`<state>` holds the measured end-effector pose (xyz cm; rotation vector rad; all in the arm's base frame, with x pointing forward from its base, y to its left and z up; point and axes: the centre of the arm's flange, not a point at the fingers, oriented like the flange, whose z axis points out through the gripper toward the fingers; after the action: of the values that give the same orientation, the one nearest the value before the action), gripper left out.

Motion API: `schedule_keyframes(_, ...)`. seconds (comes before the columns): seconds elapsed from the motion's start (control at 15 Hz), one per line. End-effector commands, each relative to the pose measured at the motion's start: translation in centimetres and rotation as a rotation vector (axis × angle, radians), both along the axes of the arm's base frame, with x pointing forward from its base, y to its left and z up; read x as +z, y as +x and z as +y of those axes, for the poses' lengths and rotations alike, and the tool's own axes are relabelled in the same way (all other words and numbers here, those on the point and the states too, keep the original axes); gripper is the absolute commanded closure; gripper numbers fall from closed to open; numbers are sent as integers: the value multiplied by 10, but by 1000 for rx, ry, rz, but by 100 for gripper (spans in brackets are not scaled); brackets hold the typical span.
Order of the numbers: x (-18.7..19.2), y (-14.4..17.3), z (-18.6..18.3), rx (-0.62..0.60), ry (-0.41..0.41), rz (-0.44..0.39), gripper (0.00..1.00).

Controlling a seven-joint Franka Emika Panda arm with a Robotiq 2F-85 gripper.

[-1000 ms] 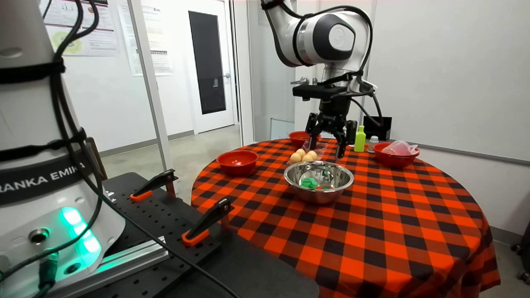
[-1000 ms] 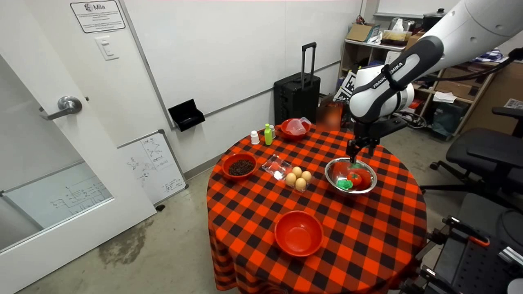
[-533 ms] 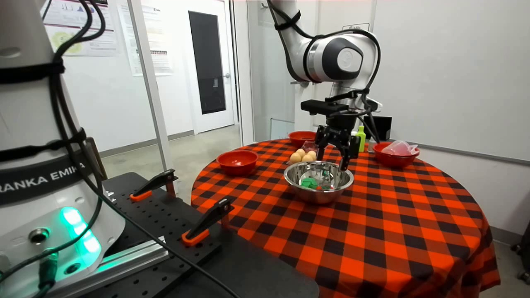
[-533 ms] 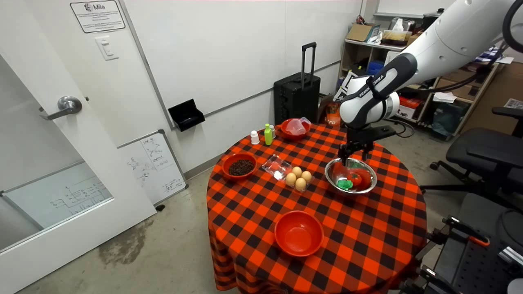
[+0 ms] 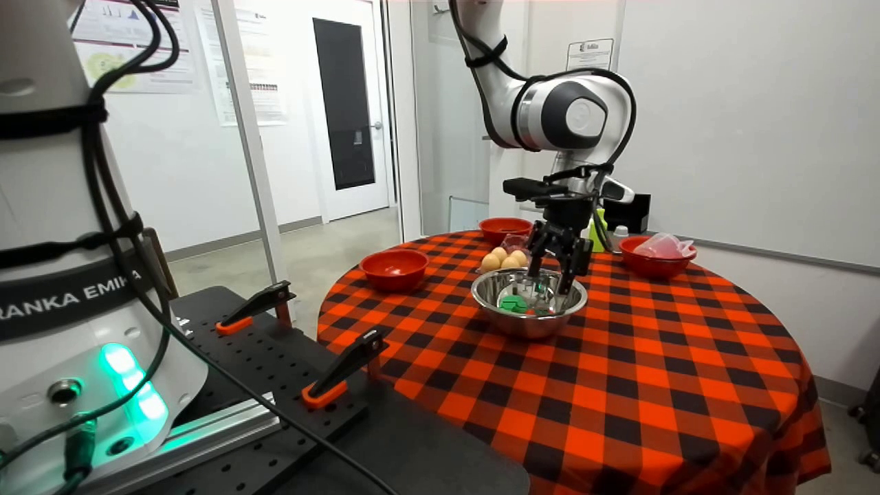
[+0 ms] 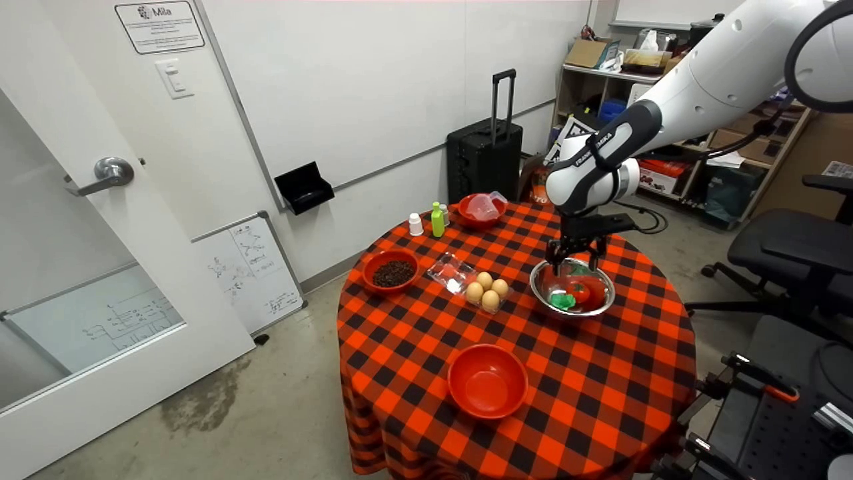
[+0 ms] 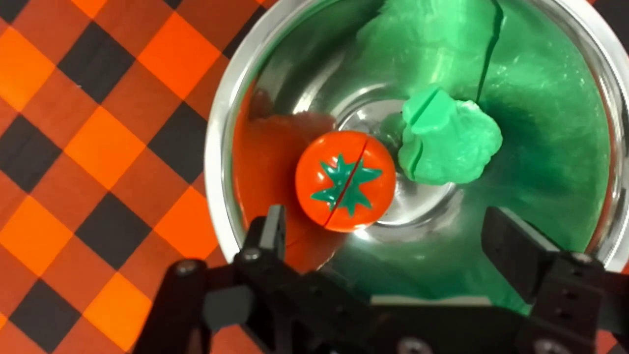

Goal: Put the tomato on the table

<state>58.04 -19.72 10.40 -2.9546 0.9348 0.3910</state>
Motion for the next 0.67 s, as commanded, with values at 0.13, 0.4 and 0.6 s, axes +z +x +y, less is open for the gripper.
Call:
schedule_keyframes(0.13,-11,6,-3,-131,12,-1,0)
schedule_keyframes(0.4,-21,-3,-5,-157,-24,-25,0)
schedule_keyframes(0.6,-33,-12,-7,-183,-35,-22,0)
